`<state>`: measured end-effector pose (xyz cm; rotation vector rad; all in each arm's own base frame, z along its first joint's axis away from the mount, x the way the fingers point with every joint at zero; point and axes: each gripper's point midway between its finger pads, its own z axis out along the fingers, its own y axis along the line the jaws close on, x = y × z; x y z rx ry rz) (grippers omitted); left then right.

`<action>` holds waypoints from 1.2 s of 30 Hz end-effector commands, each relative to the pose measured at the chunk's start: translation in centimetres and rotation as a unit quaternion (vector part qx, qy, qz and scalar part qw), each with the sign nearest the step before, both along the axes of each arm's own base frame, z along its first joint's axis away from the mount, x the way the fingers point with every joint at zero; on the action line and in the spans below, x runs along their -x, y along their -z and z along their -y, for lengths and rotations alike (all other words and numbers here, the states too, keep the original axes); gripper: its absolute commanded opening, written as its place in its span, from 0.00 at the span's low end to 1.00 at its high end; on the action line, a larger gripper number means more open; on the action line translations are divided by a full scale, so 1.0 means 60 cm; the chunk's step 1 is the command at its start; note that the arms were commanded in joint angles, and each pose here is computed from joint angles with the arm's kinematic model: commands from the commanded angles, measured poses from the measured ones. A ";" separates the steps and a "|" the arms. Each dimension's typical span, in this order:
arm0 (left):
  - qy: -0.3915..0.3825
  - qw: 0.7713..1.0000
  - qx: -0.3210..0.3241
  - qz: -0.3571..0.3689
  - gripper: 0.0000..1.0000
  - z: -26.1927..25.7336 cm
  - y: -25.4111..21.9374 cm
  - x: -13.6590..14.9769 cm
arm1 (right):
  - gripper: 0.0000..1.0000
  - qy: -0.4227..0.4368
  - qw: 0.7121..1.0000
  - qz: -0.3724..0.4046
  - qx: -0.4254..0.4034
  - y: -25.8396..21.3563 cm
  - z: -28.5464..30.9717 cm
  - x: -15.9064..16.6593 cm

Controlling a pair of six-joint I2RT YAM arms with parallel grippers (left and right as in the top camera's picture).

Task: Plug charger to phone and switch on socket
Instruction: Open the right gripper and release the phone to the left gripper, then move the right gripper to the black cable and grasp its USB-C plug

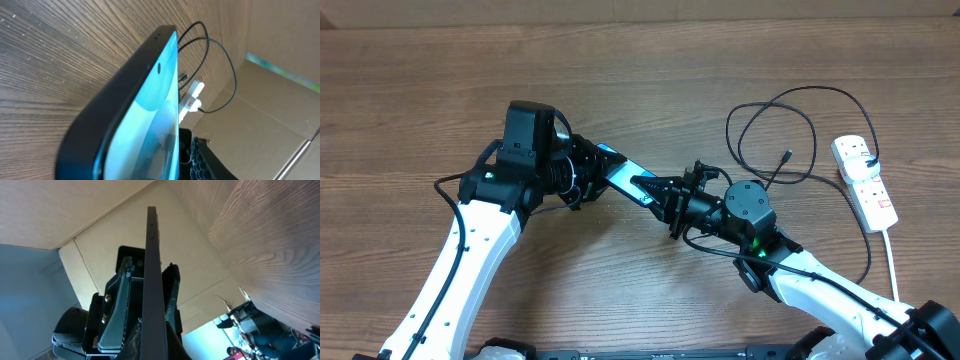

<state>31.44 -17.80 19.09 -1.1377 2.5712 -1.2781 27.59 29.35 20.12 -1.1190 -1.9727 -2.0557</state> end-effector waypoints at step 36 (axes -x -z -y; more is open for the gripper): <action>0.097 0.985 -0.073 0.126 0.04 -0.078 0.010 -0.020 | 1.00 0.026 0.915 0.229 0.332 0.118 0.063 -0.042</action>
